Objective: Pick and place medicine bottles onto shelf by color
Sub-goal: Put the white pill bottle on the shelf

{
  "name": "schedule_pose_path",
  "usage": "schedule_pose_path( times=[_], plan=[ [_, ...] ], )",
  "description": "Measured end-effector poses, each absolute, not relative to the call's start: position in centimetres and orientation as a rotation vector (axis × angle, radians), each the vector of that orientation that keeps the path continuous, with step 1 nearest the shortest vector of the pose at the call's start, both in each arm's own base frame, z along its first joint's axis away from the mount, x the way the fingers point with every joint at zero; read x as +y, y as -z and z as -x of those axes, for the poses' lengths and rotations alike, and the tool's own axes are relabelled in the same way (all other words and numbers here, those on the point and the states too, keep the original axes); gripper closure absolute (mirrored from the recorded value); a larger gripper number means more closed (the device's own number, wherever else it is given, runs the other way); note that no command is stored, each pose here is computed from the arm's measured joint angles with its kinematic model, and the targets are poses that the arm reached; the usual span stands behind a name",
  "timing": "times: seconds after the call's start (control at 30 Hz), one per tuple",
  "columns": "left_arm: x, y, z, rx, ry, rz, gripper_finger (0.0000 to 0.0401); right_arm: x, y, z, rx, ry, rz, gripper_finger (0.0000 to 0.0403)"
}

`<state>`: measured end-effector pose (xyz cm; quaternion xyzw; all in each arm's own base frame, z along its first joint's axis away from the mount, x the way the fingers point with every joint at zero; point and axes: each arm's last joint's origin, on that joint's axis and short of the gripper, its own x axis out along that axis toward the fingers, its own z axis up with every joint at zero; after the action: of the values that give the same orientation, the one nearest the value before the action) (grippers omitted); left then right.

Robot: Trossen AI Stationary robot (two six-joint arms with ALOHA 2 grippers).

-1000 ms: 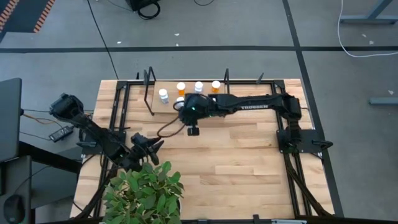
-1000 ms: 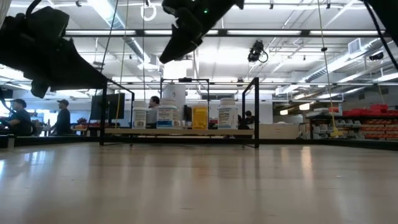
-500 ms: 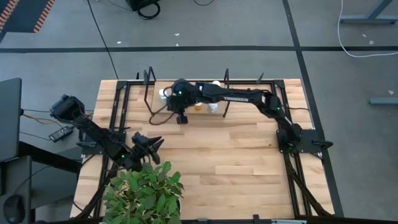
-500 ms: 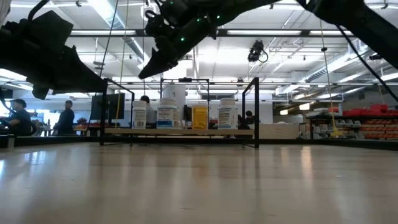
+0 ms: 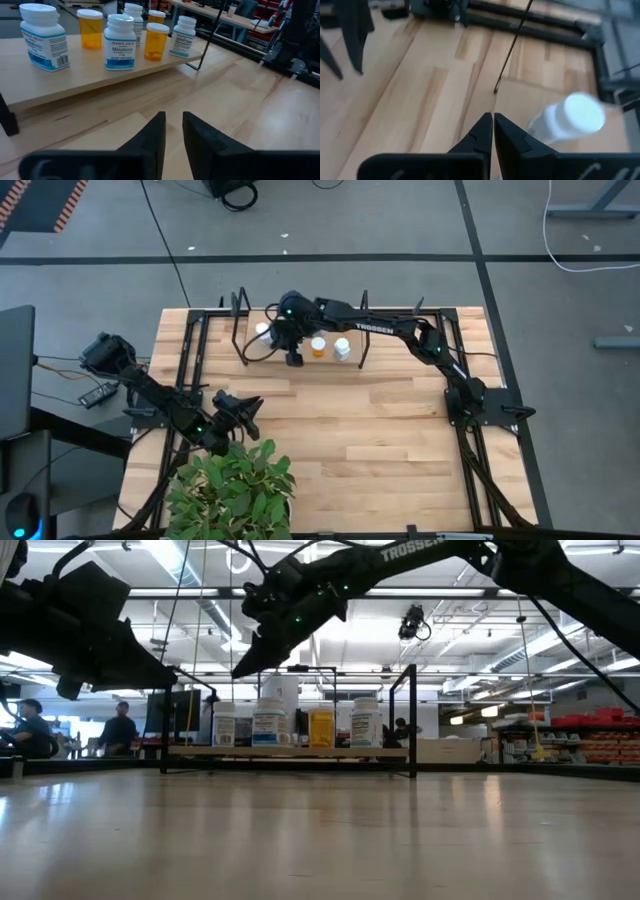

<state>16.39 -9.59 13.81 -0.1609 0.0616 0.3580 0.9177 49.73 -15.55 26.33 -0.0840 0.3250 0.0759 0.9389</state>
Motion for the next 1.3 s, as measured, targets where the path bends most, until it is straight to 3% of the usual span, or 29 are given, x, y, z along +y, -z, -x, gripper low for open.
schedule_pose_path(
  times=[0.27,0.43,0.77,0.9,1.07,1.3],
  plan=[
    [-8.3,-14.5,-16.9,0.156,-0.783,0.258,0.0357,-13.4,-24.7,-48.5,0.886,-0.251,0.128,0.038],
    [-4.5,-16.3,-18.2,0.37,-0.714,0.246,0.0395,-12.2,-23.6,-46.4,1.122,-0.355,0.063,0.038],
    [1.4,-27.4,-18.3,0.576,-0.593,0.08,0.0396,-10.9,-23.4,-43.6,1.281,-0.639,-0.099,0.038],
    [3.6,-29.7,-18.2,0.687,-0.554,0.084,0.0398,-10.9,-23.4,-43.6,1.272,-0.652,-0.095,0.038],
    [5.8,-29.2,-18.1,0.813,-0.427,0.167,0.0398,-11.0,-23.4,-43.5,1.298,-0.616,-0.129,0.038],
    [8.1,-27.4,-17.8,0.993,-0.283,0.105,0.0399,-11.1,-23.4,-42.9,1.352,-0.625,-0.139,0.038]
  ],
)
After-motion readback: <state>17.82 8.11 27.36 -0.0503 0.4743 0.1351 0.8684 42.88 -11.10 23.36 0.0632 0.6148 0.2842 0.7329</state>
